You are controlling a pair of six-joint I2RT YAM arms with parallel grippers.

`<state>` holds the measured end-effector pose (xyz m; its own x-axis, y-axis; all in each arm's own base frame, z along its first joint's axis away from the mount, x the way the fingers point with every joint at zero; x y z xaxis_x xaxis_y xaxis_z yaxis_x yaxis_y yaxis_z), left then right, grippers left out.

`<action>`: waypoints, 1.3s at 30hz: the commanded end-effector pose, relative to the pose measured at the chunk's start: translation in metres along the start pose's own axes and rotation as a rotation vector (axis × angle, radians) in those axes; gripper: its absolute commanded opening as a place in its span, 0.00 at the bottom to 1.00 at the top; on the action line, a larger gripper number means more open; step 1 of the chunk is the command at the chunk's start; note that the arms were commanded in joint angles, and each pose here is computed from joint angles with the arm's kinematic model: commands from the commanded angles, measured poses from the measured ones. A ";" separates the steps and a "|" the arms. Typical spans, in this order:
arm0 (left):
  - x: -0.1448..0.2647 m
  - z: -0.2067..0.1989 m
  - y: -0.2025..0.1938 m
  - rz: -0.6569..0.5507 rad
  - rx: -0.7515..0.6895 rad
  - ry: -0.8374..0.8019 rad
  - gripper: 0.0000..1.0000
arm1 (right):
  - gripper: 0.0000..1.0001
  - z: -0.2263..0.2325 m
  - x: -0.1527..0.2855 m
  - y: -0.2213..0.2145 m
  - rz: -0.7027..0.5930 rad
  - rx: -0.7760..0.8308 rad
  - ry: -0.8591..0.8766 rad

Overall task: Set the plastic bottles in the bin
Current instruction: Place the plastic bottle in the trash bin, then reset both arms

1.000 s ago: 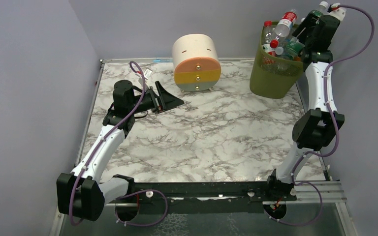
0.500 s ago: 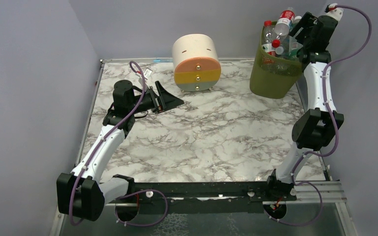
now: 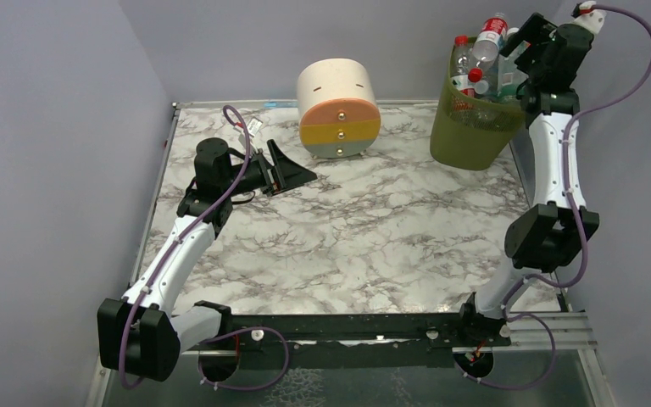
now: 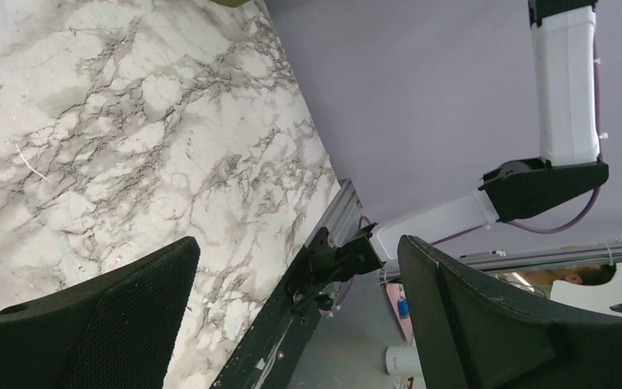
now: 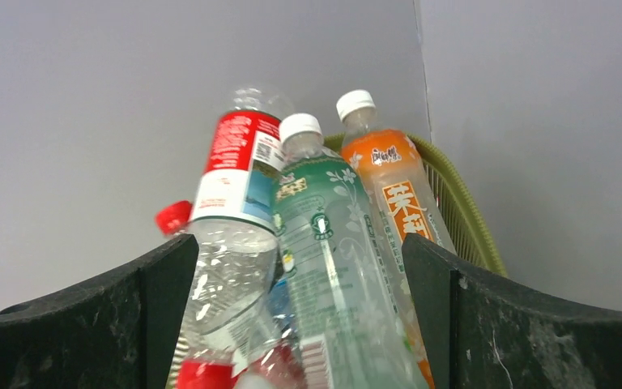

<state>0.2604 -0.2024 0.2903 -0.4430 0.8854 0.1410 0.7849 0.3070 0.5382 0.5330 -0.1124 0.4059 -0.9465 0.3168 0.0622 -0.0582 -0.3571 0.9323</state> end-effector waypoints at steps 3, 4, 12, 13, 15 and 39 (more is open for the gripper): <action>0.005 -0.008 0.005 -0.020 -0.051 -0.004 0.99 | 1.00 0.017 0.058 0.053 -0.095 -0.063 0.045; 0.005 -0.007 0.006 -0.024 -0.061 0.011 0.99 | 1.00 0.021 0.070 0.057 -0.098 -0.072 0.073; 0.024 0.020 0.028 -0.137 -0.192 0.312 0.99 | 1.00 0.045 0.144 0.045 -0.076 -0.076 0.314; 0.025 0.020 0.030 -0.149 -0.202 0.320 0.99 | 1.00 0.047 0.153 0.044 -0.072 -0.078 0.336; 0.026 0.022 0.032 -0.159 -0.216 0.335 0.99 | 1.00 0.050 0.169 0.038 -0.058 -0.079 0.381; 0.033 0.122 -0.016 -0.218 -0.195 0.540 0.99 | 1.00 0.039 0.252 -0.106 0.262 -0.130 0.637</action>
<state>0.2798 -0.1330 0.2011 -0.7580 0.4873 0.4336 0.6147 0.3113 0.7247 0.3212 0.0309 0.3489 -0.9503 -0.3093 0.0358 0.1918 -0.4909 0.8498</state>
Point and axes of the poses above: each gripper's point midway between its finger pads, its own x axis back along the fingers, its own z axis along the line the jaws close on, y = z × x, the point moved 2 cm from there along x, back along the fingers, and after that the axes turned 3 degrees about -x, right-handed, at the moved point
